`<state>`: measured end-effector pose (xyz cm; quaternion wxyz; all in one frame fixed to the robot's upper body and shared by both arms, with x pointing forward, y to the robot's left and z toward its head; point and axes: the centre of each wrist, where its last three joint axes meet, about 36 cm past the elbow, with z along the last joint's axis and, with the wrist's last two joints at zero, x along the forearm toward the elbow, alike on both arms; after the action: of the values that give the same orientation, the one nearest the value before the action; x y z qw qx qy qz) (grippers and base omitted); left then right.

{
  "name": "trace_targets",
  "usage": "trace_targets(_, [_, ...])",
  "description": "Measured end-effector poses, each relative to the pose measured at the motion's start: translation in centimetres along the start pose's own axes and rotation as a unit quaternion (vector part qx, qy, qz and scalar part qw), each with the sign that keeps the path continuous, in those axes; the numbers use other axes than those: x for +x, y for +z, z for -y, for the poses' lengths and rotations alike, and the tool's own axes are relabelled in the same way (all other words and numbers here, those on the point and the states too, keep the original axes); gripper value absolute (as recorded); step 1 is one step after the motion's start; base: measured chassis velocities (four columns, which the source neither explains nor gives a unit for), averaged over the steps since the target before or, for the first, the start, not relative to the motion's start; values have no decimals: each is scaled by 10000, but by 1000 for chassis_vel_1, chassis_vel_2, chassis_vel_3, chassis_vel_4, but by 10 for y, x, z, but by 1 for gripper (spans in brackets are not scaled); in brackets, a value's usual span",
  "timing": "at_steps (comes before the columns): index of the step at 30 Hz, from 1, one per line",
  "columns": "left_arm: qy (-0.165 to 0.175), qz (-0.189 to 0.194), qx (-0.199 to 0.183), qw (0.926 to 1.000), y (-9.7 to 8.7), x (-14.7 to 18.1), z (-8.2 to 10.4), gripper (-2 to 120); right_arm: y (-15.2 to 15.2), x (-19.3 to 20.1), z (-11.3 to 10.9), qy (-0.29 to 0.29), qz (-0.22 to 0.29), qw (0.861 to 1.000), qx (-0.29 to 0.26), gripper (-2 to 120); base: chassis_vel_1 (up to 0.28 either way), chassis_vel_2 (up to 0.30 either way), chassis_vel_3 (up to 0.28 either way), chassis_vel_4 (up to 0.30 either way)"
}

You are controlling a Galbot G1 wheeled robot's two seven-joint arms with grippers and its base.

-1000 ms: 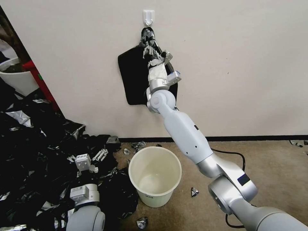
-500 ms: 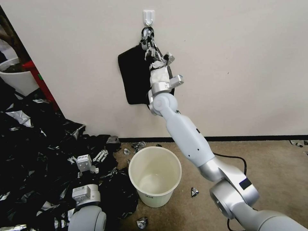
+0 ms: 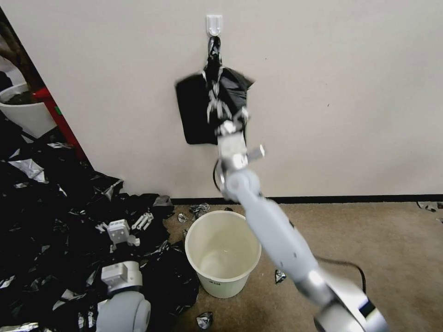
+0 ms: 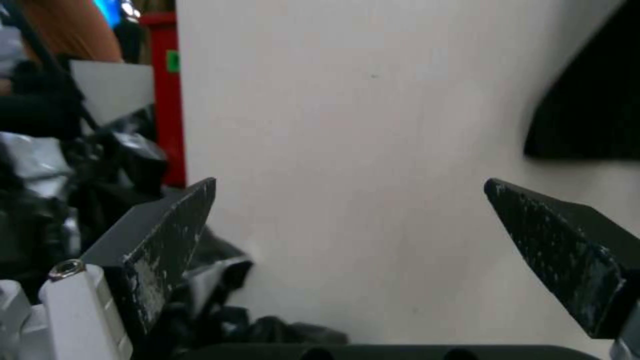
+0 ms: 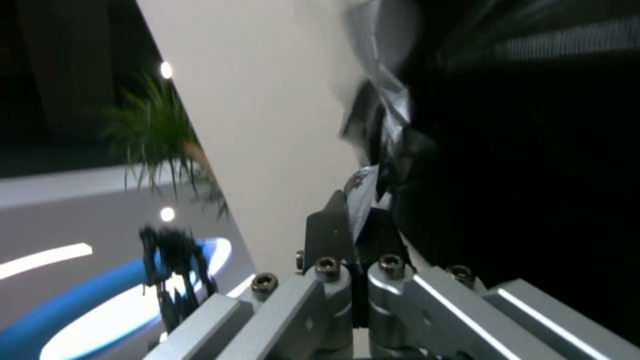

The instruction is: Place a trash bag onto the trash bin.

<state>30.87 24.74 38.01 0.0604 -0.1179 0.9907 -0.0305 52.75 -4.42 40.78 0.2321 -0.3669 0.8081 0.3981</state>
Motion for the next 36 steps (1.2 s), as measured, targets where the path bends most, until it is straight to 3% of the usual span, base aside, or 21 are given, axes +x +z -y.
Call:
trace_targets(7, [643,150,405,9970,-1,-15,-3,100,19,69,5,182,-478,9985,196,0,0,0,0,0])
trace_targets(9, [1091,315,508,9922,-6,-25,-5,100,25,94,4,183,-686,9970,316,0,0,0,0,0])
trace_targets(10, [1091,315,508,9922,-6,-25,-5,100,25,94,4,183,-686,9970,316,0,0,0,0,0])
trace_targets(13, [1888,729,383,9786,-21,-50,-18,100,32,126,4,83,-984,9936,545,0,0,0,0,0])
trace_targets(14, [1888,729,383,9786,-21,-50,-18,100,32,126,4,83,-984,9936,545,0,0,0,0,0])
trace_targets(17, [2655,1137,35,9574,-41,-79,-38,100,32,143,7,-95,-1168,9898,809,0,0,0,0,0])
trace_targets(18, [2655,1137,35,9574,-41,-79,-38,100,32,143,7,-95,-1168,9898,809,0,0,0,0,0])
trace_targets(20, [3052,1361,-249,9422,-55,-99,-50,100,30,148,10,-186,-1241,9875,953,0,0,0,0,0])
trace_targets(21, [3052,1361,-249,9422,-55,-99,-50,100,30,148,10,-186,-1241,9875,953,0,0,0,0,0])
trace_targets(22, [3392,1556,-543,9262,-66,-117,-59,100,26,149,14,-281,-1268,9849,1147,0,0,0,0,0])
trace_targets(23, [3392,1556,-543,9262,-66,-117,-59,100,26,149,14,-281,-1268,9849,1147,0,0,0,0,0])
trace_targets(24, [3602,1661,-748,9149,-74,-129,-64,100,22,148,17,-335,-1263,9829,1297,0,0,0,0,0])
trace_targets(25, [3708,1715,-868,9086,-79,-136,-66,100,19,146,20,-368,-1236,9815,1412,0,0,0,0,0])
trace_targets(26, [3786,1756,-962,9037,-84,-142,-67,100,16,144,21,-385,-1200,9808,1490,0,0,0,0,0])
trace_targets(27, [3786,1756,-962,9037,-84,-142,-67,100,16,144,21,-385,-1200,9808,1490,0,0,0,0,0])
trace_targets(29, [4035,1917,-1401,8836,-110,-172,-64,100,1,125,21,-230,-823,9820,1682,0,0,0,0,0])
trace_targets(30, [4035,1917,-1401,8836,-110,-172,-64,100,1,125,21,-230,-823,9820,1682,0,0,0,0,0])
trace_targets(32, [4195,1983,-1706,8693,-128,-195,-55,100,-6,112,15,-77,-528,9847,1660,0,0,0,0,0])
trace_targets(33, [4195,1983,-1706,8693,-128,-195,-55,100,-6,112,15,-77,-528,9847,1660,0,0,0,0,0])
trace_targets(36, [4406,1815,-2003,8561,-135,-216,-43,100,-10,105,4,123,-304,9865,1604,0,0,0,0,0])
